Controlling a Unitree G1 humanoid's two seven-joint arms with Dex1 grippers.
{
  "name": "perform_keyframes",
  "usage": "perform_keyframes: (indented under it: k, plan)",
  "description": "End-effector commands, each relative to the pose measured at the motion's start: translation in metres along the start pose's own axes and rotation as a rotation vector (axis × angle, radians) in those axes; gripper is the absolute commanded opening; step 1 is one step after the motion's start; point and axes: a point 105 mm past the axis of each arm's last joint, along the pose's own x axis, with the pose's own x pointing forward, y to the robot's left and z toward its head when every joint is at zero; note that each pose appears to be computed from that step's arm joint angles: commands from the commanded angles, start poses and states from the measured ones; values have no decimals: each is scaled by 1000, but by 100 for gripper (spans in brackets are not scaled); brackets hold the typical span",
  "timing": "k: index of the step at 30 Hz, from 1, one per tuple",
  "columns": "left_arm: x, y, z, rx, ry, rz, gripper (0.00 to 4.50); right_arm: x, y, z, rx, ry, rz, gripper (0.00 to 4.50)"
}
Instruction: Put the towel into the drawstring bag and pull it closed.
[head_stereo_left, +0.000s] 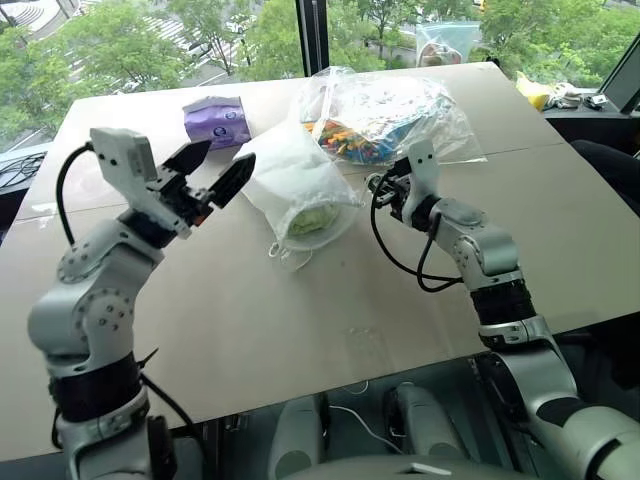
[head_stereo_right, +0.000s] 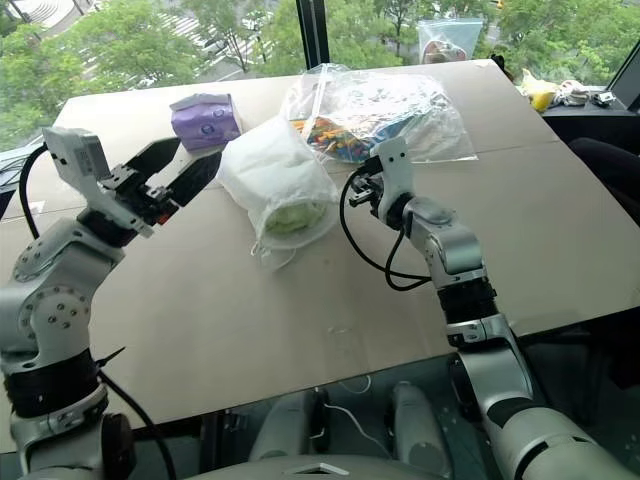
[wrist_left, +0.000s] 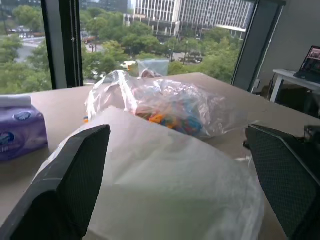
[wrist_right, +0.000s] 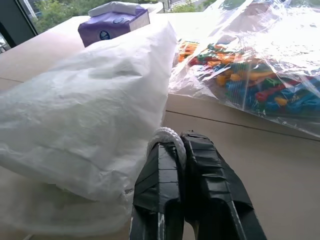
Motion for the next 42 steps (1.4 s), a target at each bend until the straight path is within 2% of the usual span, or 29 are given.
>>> perform_keyframes:
  k: [1, 6, 9, 15, 20, 23, 25, 28, 30, 32, 37, 42]
  plan:
    - [-14, 5, -10, 80, 63, 12, 444, 2, 6, 11, -12, -36, 14, 0]
    - [-25, 6, -65, 207, 280, -16, 444, 5, 7, 12, -12, -39, 16, 0]
    - [-17, -2, -87, 302, 334, -93, 444, 6, 9, 12, -10, -41, 21, 0]
    - [9, -7, -103, 450, 354, -214, 444, 5, 10, 13, -11, -45, 19, 0]
    - [39, -4, -101, 529, 296, -222, 444, 2, 5, 14, -12, -50, -3, 0]
    - [49, -6, -99, 545, 261, -230, 366, -1, 4, 13, -11, -51, -15, 0]
    - [49, -5, -98, 547, 252, -225, 291, -2, 3, 13, -9, -52, -21, 0]
    - [43, 1, -94, 569, 235, -186, 152, -4, 1, 12, -9, -54, -35, 0]
    - [40, 7, -90, 580, 217, -141, 88, -5, 0, 12, -10, -56, -42, 0]
    - [39, 17, -80, 605, 167, -36, 5, -6, -2, 12, -15, -56, -50, 0]
    - [38, 41, -44, 669, 6, 271, 2, -4, -8, 16, -55, -72, -80, 0]
    - [22, 70, -8, 677, -145, 678, 2, -2, -35, 40, -114, -177, -244, 0]
